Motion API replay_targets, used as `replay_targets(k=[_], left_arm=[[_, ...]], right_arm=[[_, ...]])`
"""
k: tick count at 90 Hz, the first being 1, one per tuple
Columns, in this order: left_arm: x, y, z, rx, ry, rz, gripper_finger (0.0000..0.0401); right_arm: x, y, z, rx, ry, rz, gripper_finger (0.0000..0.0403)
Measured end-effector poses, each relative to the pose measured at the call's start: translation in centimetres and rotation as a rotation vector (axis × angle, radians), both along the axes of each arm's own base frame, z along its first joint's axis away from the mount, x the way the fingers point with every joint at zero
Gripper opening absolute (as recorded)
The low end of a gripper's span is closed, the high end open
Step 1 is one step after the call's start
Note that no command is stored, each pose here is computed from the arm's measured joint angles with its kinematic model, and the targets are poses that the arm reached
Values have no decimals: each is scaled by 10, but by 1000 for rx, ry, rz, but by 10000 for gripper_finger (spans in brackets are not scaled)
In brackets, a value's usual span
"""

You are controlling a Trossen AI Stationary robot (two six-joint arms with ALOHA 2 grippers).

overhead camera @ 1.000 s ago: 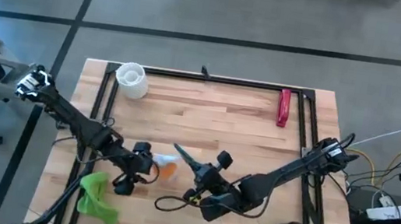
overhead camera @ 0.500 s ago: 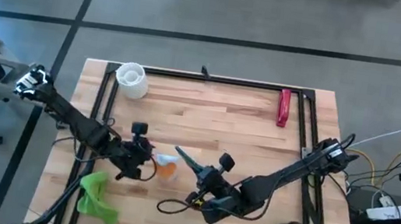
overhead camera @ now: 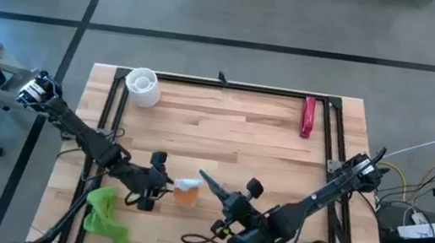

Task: Apply microfiber cloth
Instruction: Spray the blue tablet with the orange spray bottle

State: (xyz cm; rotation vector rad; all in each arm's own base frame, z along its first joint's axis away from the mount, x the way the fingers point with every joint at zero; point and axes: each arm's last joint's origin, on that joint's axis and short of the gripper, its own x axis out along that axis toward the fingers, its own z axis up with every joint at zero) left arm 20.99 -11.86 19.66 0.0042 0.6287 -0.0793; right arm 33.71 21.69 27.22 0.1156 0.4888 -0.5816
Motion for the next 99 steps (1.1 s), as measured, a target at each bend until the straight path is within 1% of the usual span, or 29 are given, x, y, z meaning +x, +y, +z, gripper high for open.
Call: replay_targets(k=[19,27,39,55,60,72,86,99], left_arm=[[10,-15,-24,-4,-29,-37,97],[16,-22,-33,13,-16,-53,97],[30,-33,-38,34,-25,-78,97],[48,-47,-41,71,-19,-103,90],[52,-51,-41,76,-12,-116,87],[57,-63,-35,41,3,-186,78],[54,-76,-28,56,45,-223,76],[49,-87,-21,55,56,-251,75]], right_arm=[[-9,8,-2,18,-5,-13,7],[-15,13,-4,50,13,2,7],[-19,22,-10,72,16,10,7],[-13,28,-33,74,38,-14,7],[-9,26,-37,69,39,-29,7],[1,14,-41,53,36,-73,7],[13,-7,-37,23,52,-105,7],[25,-28,-33,-4,64,-133,7]])
